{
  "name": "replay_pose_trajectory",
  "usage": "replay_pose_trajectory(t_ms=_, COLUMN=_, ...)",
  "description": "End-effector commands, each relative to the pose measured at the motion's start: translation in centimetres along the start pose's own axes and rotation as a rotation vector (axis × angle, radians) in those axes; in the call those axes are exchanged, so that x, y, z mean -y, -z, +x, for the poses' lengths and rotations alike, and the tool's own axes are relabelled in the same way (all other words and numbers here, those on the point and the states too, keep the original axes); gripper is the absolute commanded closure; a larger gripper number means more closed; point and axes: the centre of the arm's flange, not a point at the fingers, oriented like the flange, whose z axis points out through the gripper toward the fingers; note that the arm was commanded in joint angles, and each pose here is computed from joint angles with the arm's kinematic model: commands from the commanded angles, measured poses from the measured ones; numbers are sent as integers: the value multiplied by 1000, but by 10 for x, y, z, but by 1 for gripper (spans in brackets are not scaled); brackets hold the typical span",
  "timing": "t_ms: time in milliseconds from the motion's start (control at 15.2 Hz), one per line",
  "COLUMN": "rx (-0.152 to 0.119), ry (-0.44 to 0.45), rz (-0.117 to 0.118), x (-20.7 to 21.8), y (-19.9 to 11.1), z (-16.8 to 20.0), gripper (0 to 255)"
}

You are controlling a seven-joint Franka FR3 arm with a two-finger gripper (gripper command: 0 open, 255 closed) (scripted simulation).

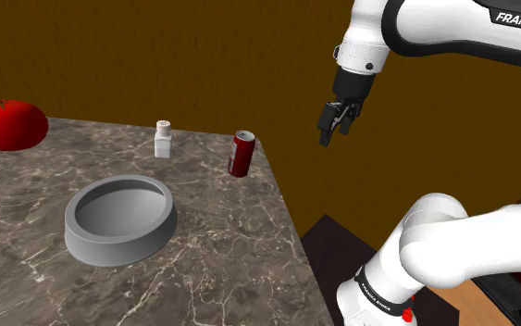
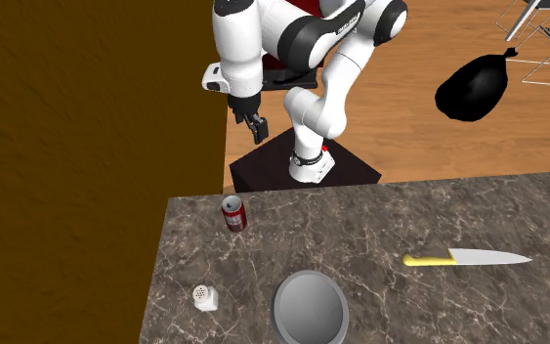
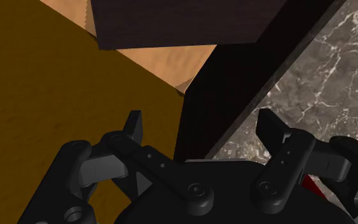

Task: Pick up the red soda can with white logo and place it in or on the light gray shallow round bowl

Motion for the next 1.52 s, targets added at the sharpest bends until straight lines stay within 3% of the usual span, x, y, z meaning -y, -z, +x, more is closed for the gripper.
replay_pose_trajectory(t_ms=0, rx=0, ry=0, rz=0, x=0, y=0, z=0, gripper=0)
replay_pose_trajectory(t_ms=1056, rx=-60, ry=-66, rz=121, x=129, y=-9, z=141, gripper=0)
replay_pose_trajectory(t_ms=1452, rx=-60, ry=-66, rz=121, x=133, y=-40, z=143, gripper=0)
